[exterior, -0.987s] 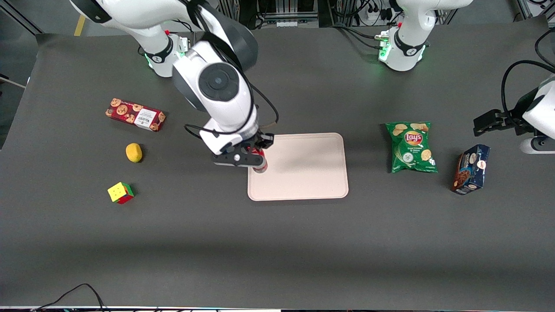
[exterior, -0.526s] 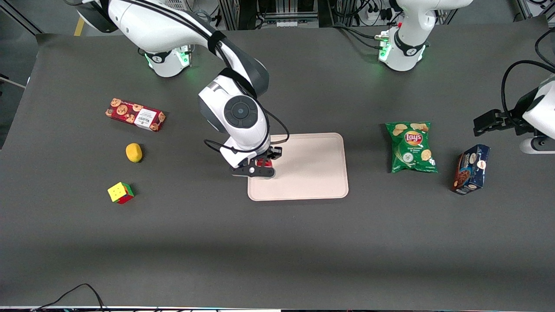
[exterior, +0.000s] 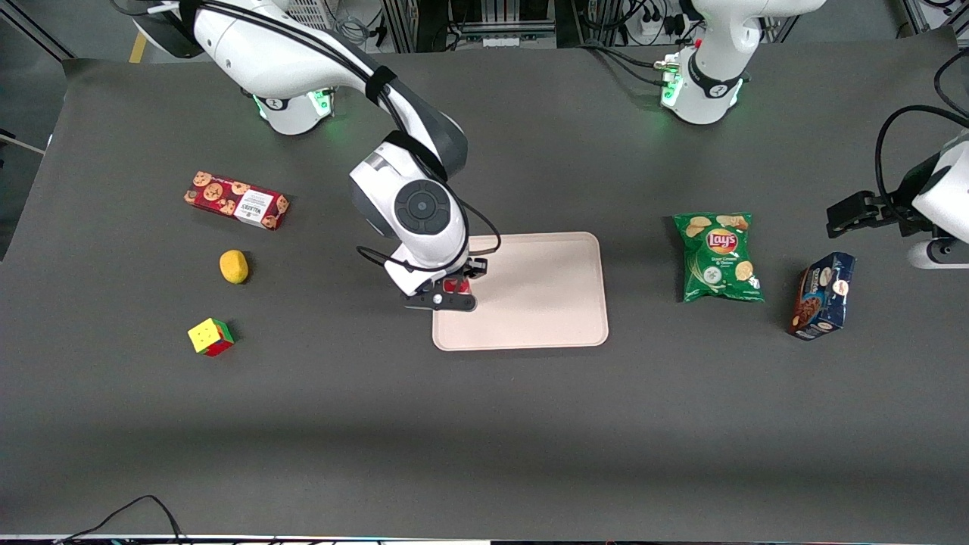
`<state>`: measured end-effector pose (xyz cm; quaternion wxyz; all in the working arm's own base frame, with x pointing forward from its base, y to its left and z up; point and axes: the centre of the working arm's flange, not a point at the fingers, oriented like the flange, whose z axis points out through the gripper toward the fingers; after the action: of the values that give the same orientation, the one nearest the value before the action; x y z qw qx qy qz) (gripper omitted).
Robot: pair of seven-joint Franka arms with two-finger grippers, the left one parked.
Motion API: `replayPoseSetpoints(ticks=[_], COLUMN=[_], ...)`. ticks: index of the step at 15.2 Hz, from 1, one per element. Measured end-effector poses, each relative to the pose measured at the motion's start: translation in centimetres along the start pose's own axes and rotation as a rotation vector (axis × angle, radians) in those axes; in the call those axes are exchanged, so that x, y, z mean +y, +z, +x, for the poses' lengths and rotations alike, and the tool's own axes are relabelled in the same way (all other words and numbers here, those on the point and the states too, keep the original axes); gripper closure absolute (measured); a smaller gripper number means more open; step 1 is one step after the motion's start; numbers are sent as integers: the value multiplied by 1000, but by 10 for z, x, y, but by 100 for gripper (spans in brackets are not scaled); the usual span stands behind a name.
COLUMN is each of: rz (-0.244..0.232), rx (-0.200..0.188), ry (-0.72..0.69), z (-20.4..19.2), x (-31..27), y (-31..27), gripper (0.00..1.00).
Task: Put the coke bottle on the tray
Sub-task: 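Lower the bottle upright onto the tray and open the right gripper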
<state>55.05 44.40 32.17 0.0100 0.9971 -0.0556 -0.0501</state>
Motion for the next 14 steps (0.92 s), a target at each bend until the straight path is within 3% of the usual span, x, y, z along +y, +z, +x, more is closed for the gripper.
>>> replayPoseSetpoints(ticks=[7,9,14], rz=[4,6,14], rx=[3,4,13], ry=[2,4,22], z=[1,1,2], x=[2,2,2], y=[5,4,-2], gripper=[67,53,5])
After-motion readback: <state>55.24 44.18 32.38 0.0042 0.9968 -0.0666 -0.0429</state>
